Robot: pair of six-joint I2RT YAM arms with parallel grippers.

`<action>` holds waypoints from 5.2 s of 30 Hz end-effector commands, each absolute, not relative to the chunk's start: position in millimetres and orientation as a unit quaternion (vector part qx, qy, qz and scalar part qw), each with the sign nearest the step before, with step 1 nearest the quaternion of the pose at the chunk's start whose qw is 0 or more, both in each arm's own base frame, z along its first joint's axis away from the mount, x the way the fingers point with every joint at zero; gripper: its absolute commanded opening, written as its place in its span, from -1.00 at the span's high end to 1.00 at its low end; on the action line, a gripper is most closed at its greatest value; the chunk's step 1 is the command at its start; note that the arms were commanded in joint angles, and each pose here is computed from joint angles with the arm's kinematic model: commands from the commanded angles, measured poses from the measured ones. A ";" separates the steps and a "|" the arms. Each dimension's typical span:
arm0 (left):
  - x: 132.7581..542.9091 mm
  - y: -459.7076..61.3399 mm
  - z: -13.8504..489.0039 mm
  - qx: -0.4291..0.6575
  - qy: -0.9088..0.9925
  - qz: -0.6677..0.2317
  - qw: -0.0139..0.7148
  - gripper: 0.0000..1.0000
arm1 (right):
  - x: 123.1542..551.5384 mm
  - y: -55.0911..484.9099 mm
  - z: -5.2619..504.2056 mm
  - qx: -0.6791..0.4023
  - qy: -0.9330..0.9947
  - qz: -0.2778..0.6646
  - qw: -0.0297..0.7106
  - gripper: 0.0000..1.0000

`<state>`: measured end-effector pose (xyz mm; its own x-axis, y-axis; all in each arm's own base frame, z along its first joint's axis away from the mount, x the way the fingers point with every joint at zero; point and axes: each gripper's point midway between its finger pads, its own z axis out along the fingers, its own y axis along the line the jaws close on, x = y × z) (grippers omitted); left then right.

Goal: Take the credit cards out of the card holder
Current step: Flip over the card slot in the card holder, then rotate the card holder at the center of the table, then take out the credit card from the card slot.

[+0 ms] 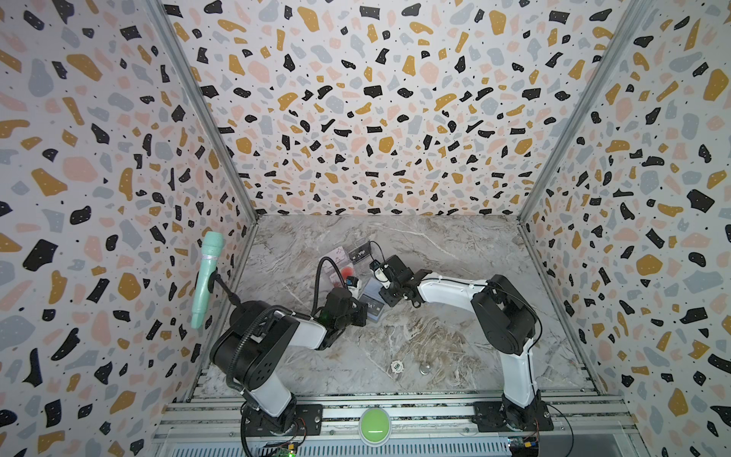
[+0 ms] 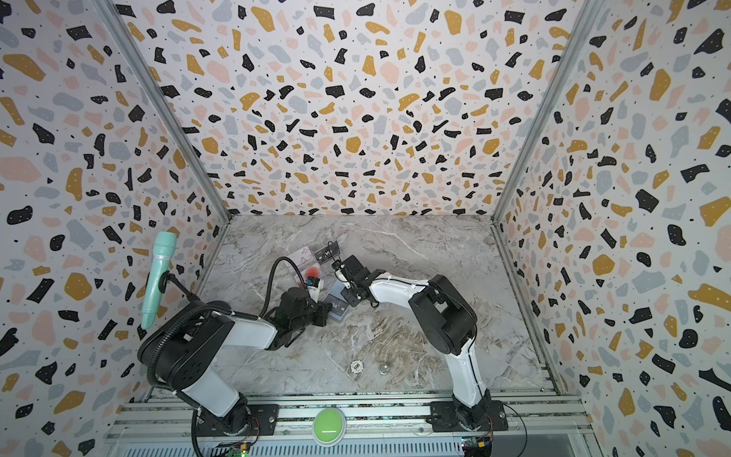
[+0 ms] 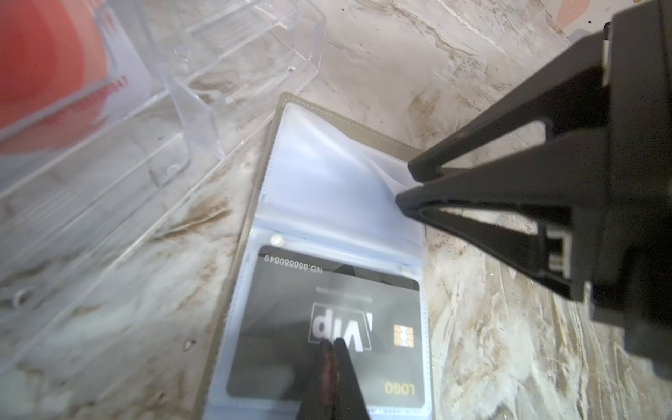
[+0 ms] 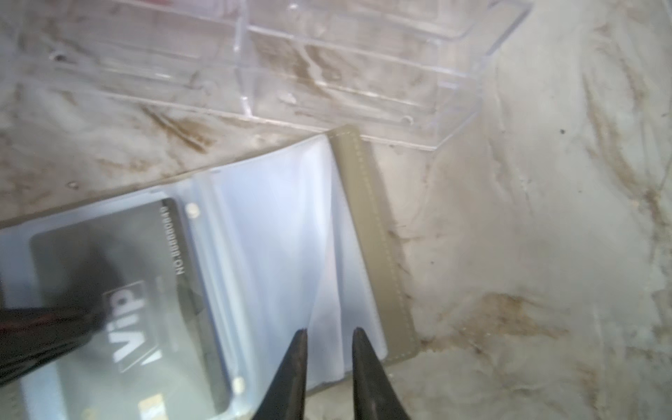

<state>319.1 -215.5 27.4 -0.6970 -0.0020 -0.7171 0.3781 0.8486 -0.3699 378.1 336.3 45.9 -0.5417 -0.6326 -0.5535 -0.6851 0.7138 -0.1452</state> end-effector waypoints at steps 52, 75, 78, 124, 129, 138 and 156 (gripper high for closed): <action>293.9 -200.3 23.4 0.103 0.900 -0.239 0.350 0.89 | 350.5 320.3 76.7 -0.247 0.854 0.428 0.166 0.98; 261.3 -237.2 82.6 0.120 0.867 -0.348 0.336 0.71 | 256.4 241.8 69.6 0.046 0.903 0.309 0.297 0.96; 255.0 -238.2 80.1 0.122 0.872 -0.344 0.328 0.71 | 261.8 228.2 87.2 0.000 0.908 0.250 0.335 0.54; 238.9 -259.8 23.9 0.181 0.885 -0.283 0.324 0.89 | 244.3 319.2 51.7 -0.265 0.860 0.436 0.017 0.12; 237.8 -256.6 20.6 0.179 0.887 -0.279 0.323 0.89 | 243.6 322.4 52.5 -0.271 0.861 0.430 0.014 0.13; 234.0 -255.2 13.2 0.180 0.888 -0.279 0.317 0.90 | 239.4 329.0 54.6 -0.270 0.852 0.449 0.000 0.20; 230.4 -249.8 3.0 0.181 0.893 -0.271 0.311 0.90 | 250.3 314.2 24.5 -0.237 0.888 0.393 0.000 0.22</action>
<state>239.7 -261.1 25.9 -0.7127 0.1089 -0.6929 0.5076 0.7618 -0.4024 246.9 320.1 37.0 -0.8835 -0.4244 -0.1984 -0.4131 0.5059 0.7573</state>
